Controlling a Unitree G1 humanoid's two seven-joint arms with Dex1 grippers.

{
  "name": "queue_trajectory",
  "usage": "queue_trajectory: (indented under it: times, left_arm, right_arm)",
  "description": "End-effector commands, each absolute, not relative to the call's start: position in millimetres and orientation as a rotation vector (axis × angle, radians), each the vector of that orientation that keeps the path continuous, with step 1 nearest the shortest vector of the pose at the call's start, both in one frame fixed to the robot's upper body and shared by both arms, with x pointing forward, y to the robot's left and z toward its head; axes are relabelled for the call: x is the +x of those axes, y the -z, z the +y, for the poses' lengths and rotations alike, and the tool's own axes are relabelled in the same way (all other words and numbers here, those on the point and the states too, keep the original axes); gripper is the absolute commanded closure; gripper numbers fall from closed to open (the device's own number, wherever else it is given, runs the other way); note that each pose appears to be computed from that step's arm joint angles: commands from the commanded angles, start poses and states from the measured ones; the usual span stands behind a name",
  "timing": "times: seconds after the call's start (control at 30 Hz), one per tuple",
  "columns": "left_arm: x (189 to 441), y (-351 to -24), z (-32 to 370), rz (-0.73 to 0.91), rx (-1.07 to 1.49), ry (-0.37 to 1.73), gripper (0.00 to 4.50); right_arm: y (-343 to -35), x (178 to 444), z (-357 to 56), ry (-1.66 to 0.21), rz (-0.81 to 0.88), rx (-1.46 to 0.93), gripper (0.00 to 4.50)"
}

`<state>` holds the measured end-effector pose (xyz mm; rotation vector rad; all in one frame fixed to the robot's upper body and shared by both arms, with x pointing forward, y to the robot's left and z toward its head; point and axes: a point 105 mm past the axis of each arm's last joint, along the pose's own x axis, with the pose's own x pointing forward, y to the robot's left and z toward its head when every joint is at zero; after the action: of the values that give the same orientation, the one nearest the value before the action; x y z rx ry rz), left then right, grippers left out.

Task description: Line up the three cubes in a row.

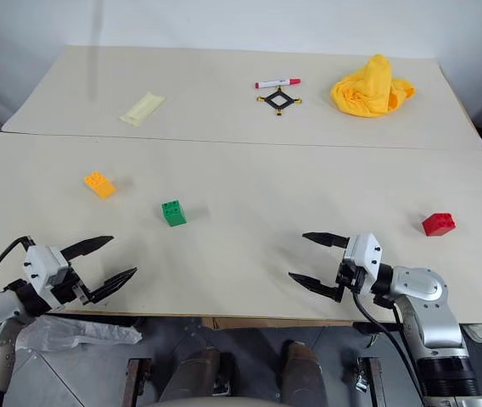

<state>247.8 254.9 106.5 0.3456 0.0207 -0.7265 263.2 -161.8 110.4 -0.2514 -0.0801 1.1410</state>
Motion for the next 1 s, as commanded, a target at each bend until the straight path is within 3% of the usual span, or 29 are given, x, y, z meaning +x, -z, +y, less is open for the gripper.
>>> queue_trajectory:
  times: [0.03,0.1,0.27,0.4,0.53,0.67,0.87,1.0]
  left_arm:
    - [251.3,-114.2,249.4,-0.022,0.366,0.722,0.02]
    - [255.3,-125.8,236.4,-0.069,0.318,0.727,0.02]
    - [235.5,-143.4,158.3,-0.144,0.135,1.014,0.02]
    - [223.8,-136.3,112.3,-0.093,0.126,1.248,0.02]
    - [231.8,-140.0,92.2,-0.119,0.169,1.34,0.02]
    - [251.5,-141.3,75.4,-0.127,0.212,1.42,0.02]
    - [257.7,-139.1,71.0,-0.141,0.211,1.43,0.02]
    - [258.0,-137.1,71.2,-0.136,0.203,1.425,0.02]
  right_arm:
    - [-122.1,261.1,-160.9,-1.152,-0.12,-0.275,0.0]
    - [-125.7,260.4,-163.2,-1.14,-0.127,-0.277,0.0]
    - [-146.5,249.4,-186.7,-1.054,-0.126,-0.235,0.0]
    - [-165.9,245.0,-224.2,-0.823,-0.16,-0.248,0.0]
    - [-170.0,232.8,-266.1,-0.592,-0.161,-0.26,0.0]
    - [-144.6,186.7,-362.9,-0.09,-0.093,-0.219,0.0]
    - [-124.5,166.3,-389.8,0.063,-0.016,-0.225,0.0]
    - [-137.1,194.1,-387.7,0.082,0.008,-0.223,0.0]
